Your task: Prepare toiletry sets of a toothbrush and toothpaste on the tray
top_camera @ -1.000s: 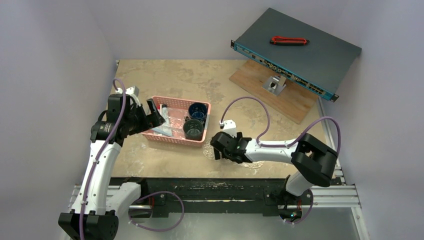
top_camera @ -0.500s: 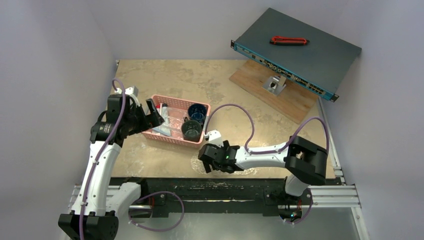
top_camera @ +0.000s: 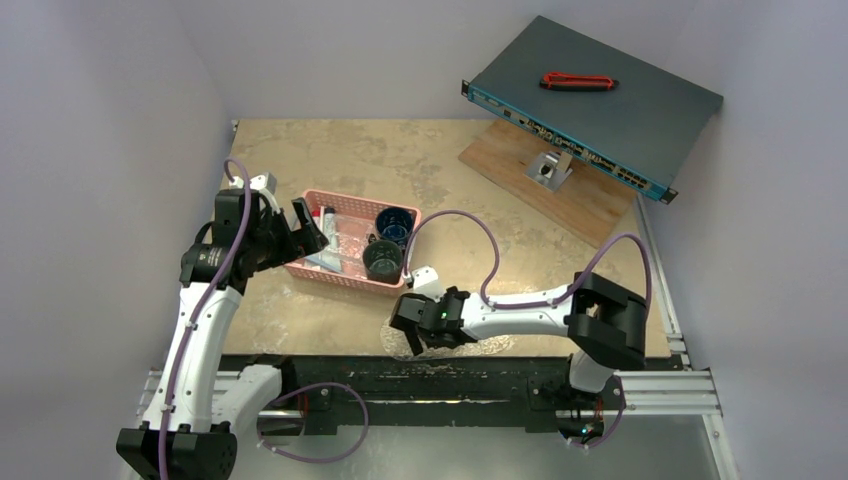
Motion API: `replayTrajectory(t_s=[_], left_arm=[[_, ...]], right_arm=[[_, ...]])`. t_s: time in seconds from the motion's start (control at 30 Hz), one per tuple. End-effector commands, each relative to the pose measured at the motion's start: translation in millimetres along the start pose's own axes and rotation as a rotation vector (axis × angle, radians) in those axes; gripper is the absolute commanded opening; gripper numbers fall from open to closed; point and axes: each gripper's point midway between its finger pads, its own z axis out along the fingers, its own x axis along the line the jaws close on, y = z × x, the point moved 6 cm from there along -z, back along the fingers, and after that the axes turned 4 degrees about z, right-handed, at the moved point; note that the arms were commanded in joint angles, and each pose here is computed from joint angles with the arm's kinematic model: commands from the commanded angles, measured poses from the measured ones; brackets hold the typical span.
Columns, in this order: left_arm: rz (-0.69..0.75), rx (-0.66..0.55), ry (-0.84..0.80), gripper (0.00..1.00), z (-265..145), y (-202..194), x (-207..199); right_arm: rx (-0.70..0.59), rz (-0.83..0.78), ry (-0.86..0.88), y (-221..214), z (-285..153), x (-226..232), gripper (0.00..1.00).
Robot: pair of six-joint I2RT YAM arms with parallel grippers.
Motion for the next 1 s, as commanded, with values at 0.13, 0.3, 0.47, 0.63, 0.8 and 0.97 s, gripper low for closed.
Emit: replayTrajectory(t_s=[0.13, 0.3, 0.47, 0.63, 0.8, 0.97], left_arm=[[0.024, -0.049, -0.017, 0.99, -6, 7, -3], [0.024, -0.053, -0.021, 1.0, -7, 7, -4], [0.026, -0.055, -0.028, 0.99, -8, 7, -4], [0.024, -0.055, -0.031, 0.99, -8, 6, -5], [0.023, -0.06, -0.038, 0.99, -9, 6, -6], [0.023, -0.059, -0.052, 0.99, -9, 5, -7]], right_arm=[[-0.082, 0.044, -0.048, 36, -46, -8, 0.93], [-0.143, 0.141, -0.044, 72, -56, -12, 0.93], [-0.217, 0.267, -0.02, 112, -61, -16, 0.91], [-0.276, 0.359, -0.051, 146, -59, -23, 0.87], [-0.301, 0.442, -0.062, 172, -52, -29, 0.79], [-0.319, 0.509, -0.042, 190, -44, -30, 0.7]])
